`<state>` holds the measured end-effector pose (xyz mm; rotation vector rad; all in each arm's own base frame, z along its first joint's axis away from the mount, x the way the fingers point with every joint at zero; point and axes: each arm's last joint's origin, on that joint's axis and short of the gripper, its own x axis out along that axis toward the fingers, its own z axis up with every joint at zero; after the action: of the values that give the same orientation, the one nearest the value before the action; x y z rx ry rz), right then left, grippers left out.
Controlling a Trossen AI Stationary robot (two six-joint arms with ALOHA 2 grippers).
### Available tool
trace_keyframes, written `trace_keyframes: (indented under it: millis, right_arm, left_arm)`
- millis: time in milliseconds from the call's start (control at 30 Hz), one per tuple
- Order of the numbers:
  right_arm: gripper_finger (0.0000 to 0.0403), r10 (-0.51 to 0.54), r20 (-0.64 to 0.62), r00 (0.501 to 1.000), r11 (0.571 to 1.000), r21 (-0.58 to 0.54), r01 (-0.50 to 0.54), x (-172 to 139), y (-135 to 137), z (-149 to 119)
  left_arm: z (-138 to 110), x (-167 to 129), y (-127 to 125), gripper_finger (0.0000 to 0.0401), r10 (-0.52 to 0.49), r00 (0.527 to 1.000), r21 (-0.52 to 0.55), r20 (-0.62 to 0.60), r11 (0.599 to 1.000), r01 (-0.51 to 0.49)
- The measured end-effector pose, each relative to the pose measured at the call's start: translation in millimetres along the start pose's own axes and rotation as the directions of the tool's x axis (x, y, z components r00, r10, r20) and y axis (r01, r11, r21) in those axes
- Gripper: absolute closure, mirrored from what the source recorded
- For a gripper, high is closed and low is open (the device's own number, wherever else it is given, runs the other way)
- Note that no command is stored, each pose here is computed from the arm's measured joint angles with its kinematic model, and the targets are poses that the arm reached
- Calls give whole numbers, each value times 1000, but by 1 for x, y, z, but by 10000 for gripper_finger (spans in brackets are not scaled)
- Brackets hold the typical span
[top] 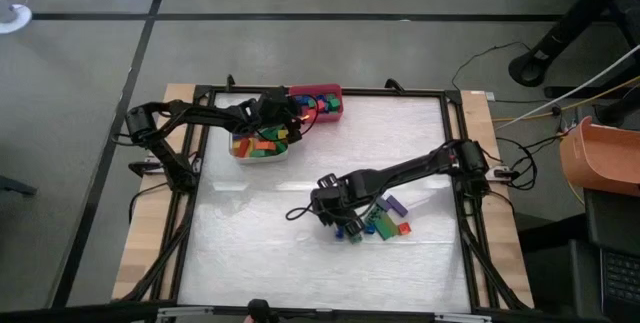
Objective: Sort blocks by size
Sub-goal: Put the small green game piece into the red bin
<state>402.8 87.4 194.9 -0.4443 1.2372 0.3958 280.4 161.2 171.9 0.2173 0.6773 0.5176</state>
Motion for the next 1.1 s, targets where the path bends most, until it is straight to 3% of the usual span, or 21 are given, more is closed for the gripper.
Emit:
trace_keyframes:
  millis: [67, 167, 400, 533, 1100]
  right_arm:
    - [214, -9, 18, 1000, 1000, -9, 9, -8, -2, 5]
    - [215, 14, 13, 1000, 992, -128, -12, -12, 1, 6]
    - [215, 61, -24, 998, 910, -409, -66, -4, 24, 5]
    - [215, 65, -41, 997, 894, -441, -77, 0, 30, 3]
    - [215, 40, -76, 996, 893, -445, -70, 8, 29, 0]
  left_arm:
    - [0, 0, 0, 198, 0, 1000, 0, 0, 1000, 0]
    - [-1, 0, 0, 198, -3, 1000, 1, -7, 1000, 3]
    - [-5, 0, -2, 198, -19, 998, 8, -52, 1000, 19]
    - [-6, 0, -2, 198, -22, 998, 8, -60, 1000, 22]
    - [-6, 0, -2, 198, -24, 998, 9, -65, 1000, 24]
